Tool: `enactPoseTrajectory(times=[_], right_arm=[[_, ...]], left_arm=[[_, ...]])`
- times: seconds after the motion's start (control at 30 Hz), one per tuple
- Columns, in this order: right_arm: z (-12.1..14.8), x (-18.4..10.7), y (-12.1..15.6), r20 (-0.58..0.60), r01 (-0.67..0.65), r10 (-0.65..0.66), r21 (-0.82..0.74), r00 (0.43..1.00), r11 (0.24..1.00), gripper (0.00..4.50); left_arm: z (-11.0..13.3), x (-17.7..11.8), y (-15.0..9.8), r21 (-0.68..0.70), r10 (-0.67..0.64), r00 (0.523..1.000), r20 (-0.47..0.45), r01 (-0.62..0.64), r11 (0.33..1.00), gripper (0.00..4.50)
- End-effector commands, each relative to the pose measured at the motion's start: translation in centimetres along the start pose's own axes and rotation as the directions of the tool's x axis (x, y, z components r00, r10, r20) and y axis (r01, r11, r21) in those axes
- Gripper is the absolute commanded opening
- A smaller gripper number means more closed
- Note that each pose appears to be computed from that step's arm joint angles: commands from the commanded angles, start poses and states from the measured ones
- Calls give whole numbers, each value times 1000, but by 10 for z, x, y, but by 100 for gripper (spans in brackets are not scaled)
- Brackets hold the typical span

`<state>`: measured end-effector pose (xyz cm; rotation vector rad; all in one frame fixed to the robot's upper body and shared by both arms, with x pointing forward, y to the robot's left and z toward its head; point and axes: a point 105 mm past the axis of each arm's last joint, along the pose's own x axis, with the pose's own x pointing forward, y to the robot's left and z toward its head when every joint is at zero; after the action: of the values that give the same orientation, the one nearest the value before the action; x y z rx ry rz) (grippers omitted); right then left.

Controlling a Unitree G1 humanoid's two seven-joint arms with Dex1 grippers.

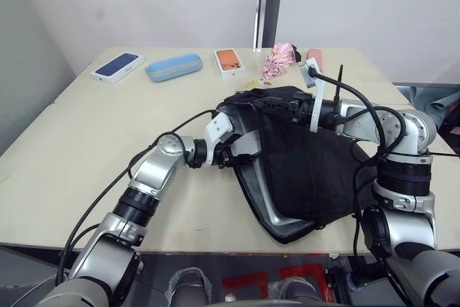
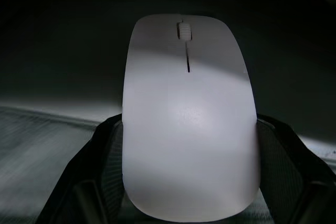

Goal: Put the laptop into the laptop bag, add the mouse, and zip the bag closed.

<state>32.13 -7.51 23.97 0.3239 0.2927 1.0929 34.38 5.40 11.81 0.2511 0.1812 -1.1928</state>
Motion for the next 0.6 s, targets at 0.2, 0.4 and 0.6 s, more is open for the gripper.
enactPoseTrajectory(times=[0.2, 0.4, 0.6], right_arm=[[21, -7, 16, 84, -38, 44, -78, 995, 996, 3], [21, -8, 15, 82, -30, 36, -80, 996, 996, 3], [21, -8, 14, 79, -27, 34, -83, 996, 996, 0]], left_arm=[[11, 17, 3, 39, -14, 1000, 23, 13, 999, 279], [13, 21, 3, 33, -11, 999, 43, 10, 999, 279], [13, 21, 3, 26, -10, 998, 55, 8, 1000, 445]])
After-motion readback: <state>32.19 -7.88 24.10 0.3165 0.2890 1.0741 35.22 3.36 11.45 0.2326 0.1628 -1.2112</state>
